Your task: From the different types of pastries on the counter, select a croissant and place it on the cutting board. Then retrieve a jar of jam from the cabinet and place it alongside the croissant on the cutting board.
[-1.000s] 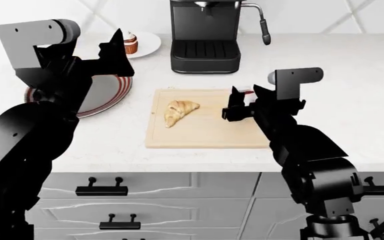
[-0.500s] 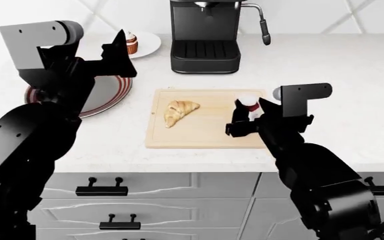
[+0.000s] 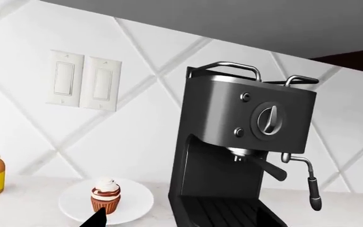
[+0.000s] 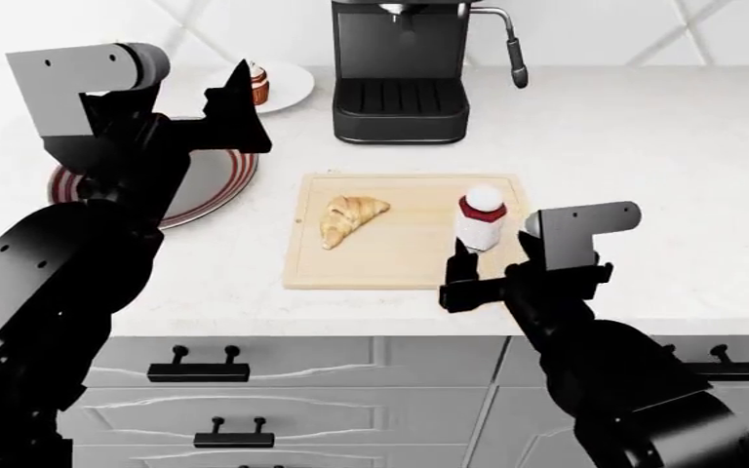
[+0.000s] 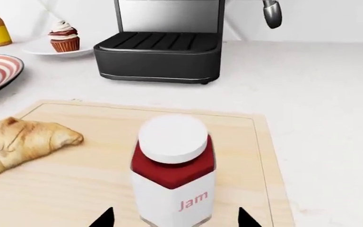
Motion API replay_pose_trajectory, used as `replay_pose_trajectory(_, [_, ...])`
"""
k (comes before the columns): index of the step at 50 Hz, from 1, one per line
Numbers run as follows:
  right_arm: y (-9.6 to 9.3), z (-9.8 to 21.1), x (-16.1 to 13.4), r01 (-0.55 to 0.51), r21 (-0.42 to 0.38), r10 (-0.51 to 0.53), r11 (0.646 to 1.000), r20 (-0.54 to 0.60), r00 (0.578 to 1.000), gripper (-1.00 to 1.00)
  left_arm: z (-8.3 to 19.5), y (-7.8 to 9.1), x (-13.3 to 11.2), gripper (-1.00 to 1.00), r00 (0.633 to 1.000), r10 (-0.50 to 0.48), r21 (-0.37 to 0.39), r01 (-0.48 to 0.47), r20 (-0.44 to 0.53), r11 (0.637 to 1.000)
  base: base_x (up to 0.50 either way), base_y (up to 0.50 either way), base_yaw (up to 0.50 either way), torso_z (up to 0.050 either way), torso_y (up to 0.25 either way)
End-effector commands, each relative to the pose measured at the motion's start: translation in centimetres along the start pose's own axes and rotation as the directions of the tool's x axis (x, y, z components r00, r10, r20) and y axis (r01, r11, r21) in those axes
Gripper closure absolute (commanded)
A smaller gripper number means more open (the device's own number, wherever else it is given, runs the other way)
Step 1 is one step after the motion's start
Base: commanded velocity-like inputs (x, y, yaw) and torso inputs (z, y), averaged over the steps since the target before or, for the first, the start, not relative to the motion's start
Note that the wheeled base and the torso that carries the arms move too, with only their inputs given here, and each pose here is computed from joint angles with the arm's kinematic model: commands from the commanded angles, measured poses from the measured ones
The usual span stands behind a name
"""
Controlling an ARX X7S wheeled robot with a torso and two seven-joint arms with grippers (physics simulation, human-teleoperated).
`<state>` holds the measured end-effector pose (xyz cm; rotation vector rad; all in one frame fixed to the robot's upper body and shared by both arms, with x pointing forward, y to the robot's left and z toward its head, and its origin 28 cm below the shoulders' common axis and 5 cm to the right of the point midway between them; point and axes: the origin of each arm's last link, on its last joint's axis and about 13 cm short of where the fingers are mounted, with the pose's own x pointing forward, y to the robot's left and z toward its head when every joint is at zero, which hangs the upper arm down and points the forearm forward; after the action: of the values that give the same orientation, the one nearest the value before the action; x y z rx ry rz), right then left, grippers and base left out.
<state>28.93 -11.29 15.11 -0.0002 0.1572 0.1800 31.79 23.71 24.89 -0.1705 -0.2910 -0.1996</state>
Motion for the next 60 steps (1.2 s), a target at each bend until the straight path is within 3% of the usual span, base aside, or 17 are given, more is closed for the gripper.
replay_pose_trajectory(1, [0.1, -0.6, -0.3, 0.003, -0.008, -0.003, 1.000, -0.030, 1.000, -1.00, 0.1, 0.0, -0.1, -1.00, 1.000, 0.001, 0.000, -0.001, 0.003, 1.000, 0.00, 0.00, 0.00, 0.000, 0.000])
replay_pose_trajectory(7, [0.0, 0.4, -0.6, 0.018, -0.022, -0.018, 1.000, -0.002, 1.000, -1.00, 0.0, 0.1, -0.1, -1.00, 1.000, 0.001, -0.001, -0.001, 0.002, 1.000, 0.00, 0.00, 0.00, 0.000, 0.000])
replay_pose_trajectory(13, [-0.5, 4.0, -2.2, 0.074, -0.071, -0.065, 0.995, 0.126, 0.990, -1.00, 0.0, 0.0, -0.1, -1.00, 1.000, -0.004, -0.001, 0.004, 0.003, 1.000, 0.00, 0.00, 0.00, 0.000, 0.000])
replay_pose_trajectory(26, [-1.2, 9.7, -4.1, 0.172, -0.120, -0.110, 0.978, 0.404, 0.908, -1.00, 0.6, -0.7, 0.3, -1.00, 0.998, -0.016, 0.001, 0.016, 0.064, 1.000, 0.00, 0.00, 0.00, 0.000, 0.000])
replay_pose_trajectory(35, [-2.0, 10.9, -1.7, 0.296, -0.163, -0.158, 0.941, 0.562, 0.812, -1.00, 1.0, -1.1, 1.3, -1.00, 0.982, 0.050, -0.020, -0.047, 0.183, 0.999, 0.00, 0.00, 0.00, 0.000, 0.000])
replay_pose_trajectory(43, [-2.1, 9.9, -1.3, 0.390, -0.156, -0.174, 0.907, 0.706, 0.687, -1.00, 0.0, -1.6, 0.1, -1.00, 0.921, 0.107, -0.088, -0.079, 0.376, 0.993, 0.00, 0.00, 0.00, 0.000, 0.000])
replay_pose_trajectory(51, [-1.5, 8.7, -3.4, 0.563, -0.156, -0.215, 0.811, 0.816, 0.536, -1.00, -0.2, -2.4, -2.3, -1.00, 0.849, 0.111, -0.112, -0.062, 0.517, 0.992, 0.00, 0.00, 0.00, 0.000, 0.000])
replay_pose_trajectory(57, [-0.7, 7.7, -4.3, 0.584, -0.160, -0.189, 0.796, 0.850, 0.491, -1.00, -0.7, -2.5, -3.6, -1.00, 0.817, 0.102, -0.187, 0.008, 0.567, 0.982, 0.00, 0.00, 0.00, 0.000, 0.000])
replay_pose_trajectory(60, [-0.5, 6.9, -3.9, 0.585, -0.162, -0.188, 0.795, 0.851, 0.491, -1.00, -1.2, -2.2, -3.8, -1.00, 0.814, 0.114, -0.216, 0.015, 0.570, 0.976, 0.00, 0.00, 0.00, 0.000, 0.000])
